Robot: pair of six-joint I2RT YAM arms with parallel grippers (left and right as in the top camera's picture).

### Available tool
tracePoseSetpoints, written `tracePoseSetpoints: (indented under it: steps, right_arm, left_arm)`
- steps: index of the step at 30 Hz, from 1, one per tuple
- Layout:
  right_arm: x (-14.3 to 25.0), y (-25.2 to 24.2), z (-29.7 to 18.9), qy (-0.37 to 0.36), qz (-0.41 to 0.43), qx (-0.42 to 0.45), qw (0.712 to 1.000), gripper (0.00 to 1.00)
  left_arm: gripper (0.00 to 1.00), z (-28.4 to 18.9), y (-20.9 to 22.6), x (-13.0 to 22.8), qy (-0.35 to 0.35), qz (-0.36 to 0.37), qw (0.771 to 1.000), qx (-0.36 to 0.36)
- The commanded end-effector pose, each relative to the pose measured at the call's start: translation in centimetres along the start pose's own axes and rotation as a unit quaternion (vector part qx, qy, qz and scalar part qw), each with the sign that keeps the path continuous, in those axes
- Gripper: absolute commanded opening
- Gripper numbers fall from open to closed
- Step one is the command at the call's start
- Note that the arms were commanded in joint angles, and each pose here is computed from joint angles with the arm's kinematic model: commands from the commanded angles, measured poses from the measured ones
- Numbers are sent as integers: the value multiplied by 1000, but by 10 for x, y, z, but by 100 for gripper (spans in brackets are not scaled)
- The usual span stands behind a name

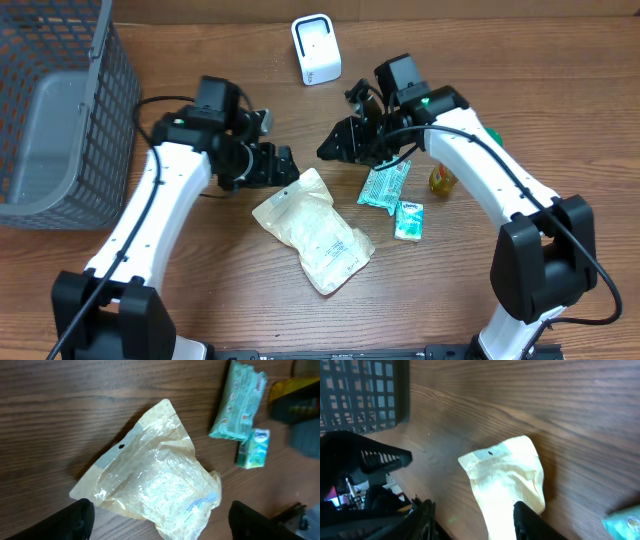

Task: Scan the item barcode

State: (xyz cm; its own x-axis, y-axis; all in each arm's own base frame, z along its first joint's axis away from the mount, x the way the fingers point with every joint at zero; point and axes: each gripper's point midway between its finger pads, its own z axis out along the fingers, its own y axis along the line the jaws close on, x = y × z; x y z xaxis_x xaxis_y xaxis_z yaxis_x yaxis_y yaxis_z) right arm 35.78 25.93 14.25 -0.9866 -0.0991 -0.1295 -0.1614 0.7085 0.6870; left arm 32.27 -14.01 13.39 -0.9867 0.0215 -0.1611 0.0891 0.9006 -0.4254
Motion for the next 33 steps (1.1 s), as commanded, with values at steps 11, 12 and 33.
tracePoseSetpoints:
  steps: [11, 12, 33]
  right_arm:
    - [-85, -63, -174, -199, 70, 193, 958, 93]
    - [-84, -73, -181, -202, 81, 201, 955, 100]
    - [-73, -134, -229, -224, 164, 228, 933, 100]
  left_arm:
    - [64, 36, -46, 27, 8, -112, 991, -67]
    - [62, 38, -50, 29, 6, -113, 991, -71]
    - [19, 108, -56, 120, 79, -99, 970, -206]
